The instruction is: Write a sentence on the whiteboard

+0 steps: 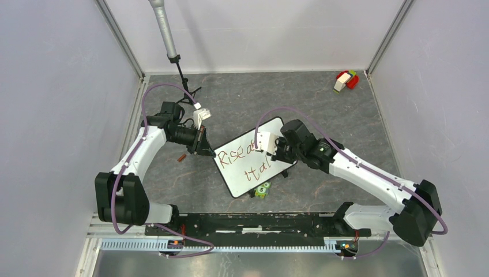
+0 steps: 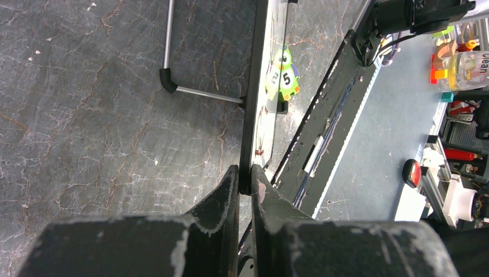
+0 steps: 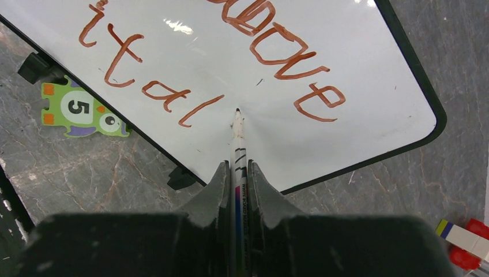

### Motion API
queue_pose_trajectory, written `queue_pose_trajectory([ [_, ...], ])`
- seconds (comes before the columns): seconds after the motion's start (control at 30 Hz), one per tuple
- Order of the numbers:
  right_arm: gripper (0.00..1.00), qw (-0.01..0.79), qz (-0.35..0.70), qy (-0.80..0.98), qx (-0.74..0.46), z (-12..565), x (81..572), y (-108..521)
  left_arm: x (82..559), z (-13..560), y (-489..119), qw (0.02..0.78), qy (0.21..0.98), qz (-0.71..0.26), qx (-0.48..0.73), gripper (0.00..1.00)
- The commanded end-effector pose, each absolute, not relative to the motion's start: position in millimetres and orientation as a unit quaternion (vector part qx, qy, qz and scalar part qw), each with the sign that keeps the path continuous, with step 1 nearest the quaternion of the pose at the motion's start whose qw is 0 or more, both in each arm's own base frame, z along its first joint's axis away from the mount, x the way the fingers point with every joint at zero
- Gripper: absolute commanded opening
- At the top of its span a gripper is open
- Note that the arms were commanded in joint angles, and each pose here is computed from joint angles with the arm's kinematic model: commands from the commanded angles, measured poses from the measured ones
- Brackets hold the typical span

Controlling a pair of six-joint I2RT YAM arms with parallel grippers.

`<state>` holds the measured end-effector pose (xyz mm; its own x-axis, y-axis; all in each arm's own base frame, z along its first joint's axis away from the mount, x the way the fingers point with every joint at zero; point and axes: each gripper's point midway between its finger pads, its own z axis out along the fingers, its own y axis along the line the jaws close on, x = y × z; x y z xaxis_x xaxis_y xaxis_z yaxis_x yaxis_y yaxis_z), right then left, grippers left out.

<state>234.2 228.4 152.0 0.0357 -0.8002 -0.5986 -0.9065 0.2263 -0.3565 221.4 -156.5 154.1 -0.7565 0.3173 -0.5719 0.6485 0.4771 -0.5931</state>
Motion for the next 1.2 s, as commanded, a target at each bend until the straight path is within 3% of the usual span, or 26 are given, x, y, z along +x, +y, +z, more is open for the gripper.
queue_pose_trajectory([
  [0.0,0.0,0.388,0.057,0.686,-0.613,157,246,230,223,153,-157,0.2,0.836,-0.413,0.3,0.02],
  [0.53,0.0,0.337,0.071,0.701,-0.624,112,218,211,223,153,-157,0.199,0.837,-0.412,0.301,0.02],
  [1.17,0.0,0.356,0.068,0.694,-0.622,150,221,212,223,155,-157,0.204,0.835,-0.412,0.304,0.02],
])
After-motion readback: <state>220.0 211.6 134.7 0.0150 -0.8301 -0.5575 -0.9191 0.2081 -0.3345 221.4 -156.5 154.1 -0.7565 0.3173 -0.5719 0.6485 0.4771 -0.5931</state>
